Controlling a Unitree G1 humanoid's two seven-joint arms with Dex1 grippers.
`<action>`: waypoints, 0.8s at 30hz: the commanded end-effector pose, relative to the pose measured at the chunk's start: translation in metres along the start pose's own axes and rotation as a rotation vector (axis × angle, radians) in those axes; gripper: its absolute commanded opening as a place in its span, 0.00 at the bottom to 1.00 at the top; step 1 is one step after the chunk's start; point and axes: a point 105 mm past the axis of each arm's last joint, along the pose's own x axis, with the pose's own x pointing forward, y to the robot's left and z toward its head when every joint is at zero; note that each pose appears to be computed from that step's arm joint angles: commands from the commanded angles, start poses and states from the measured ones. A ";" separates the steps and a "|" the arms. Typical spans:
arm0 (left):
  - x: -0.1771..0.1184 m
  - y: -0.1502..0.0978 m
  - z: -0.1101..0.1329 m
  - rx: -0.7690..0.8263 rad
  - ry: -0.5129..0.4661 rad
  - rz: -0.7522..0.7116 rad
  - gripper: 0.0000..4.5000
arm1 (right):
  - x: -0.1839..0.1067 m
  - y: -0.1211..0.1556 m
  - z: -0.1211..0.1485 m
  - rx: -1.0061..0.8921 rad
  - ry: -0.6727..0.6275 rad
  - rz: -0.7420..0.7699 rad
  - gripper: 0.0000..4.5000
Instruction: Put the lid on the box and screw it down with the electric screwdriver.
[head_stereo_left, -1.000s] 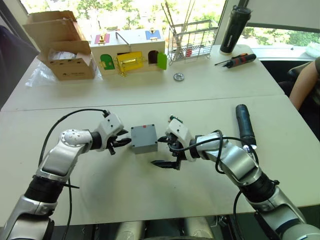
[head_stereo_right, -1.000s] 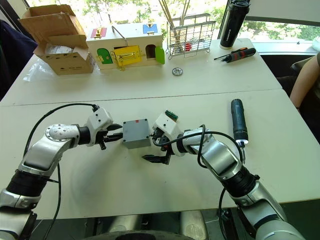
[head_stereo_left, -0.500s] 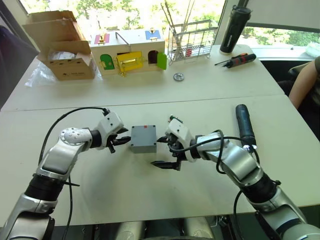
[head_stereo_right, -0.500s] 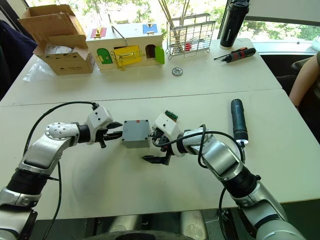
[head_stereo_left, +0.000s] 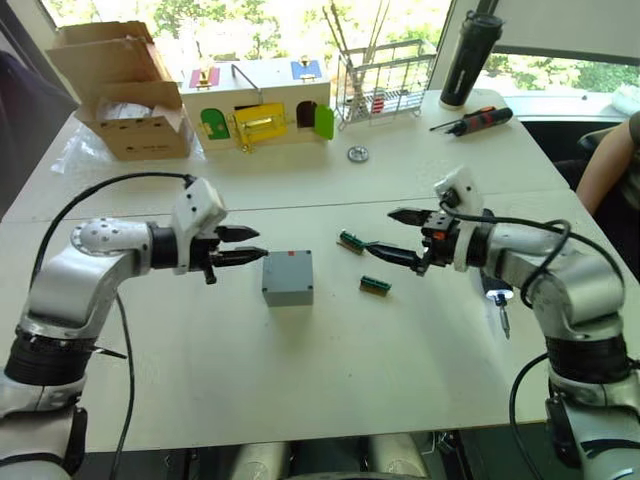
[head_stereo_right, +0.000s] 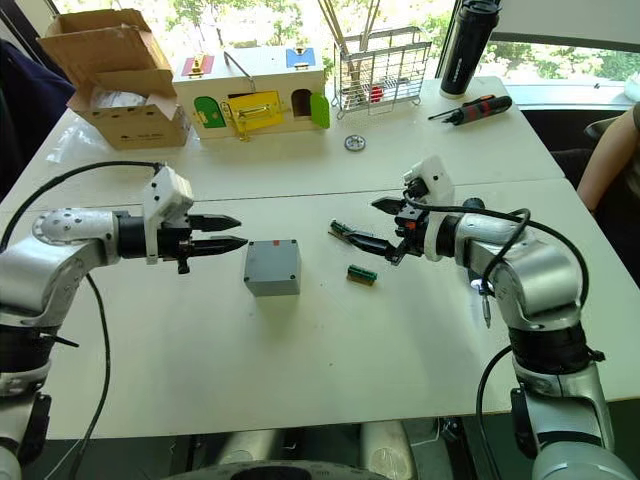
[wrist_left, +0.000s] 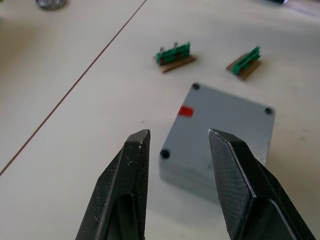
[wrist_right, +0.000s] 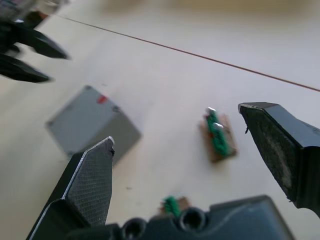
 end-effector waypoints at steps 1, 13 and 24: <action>0.007 -0.009 0.011 0.057 -0.014 -0.032 0.42 | 0.020 -0.005 0.001 -0.091 -0.020 -0.015 0.94; 0.017 -0.026 0.007 0.074 0.015 -0.063 0.42 | 0.056 -0.019 -0.006 -0.117 -0.047 -0.042 0.62; 0.014 -0.029 0.002 0.065 0.028 -0.063 0.42 | 0.070 -0.012 -0.004 -0.085 -0.065 -0.023 0.62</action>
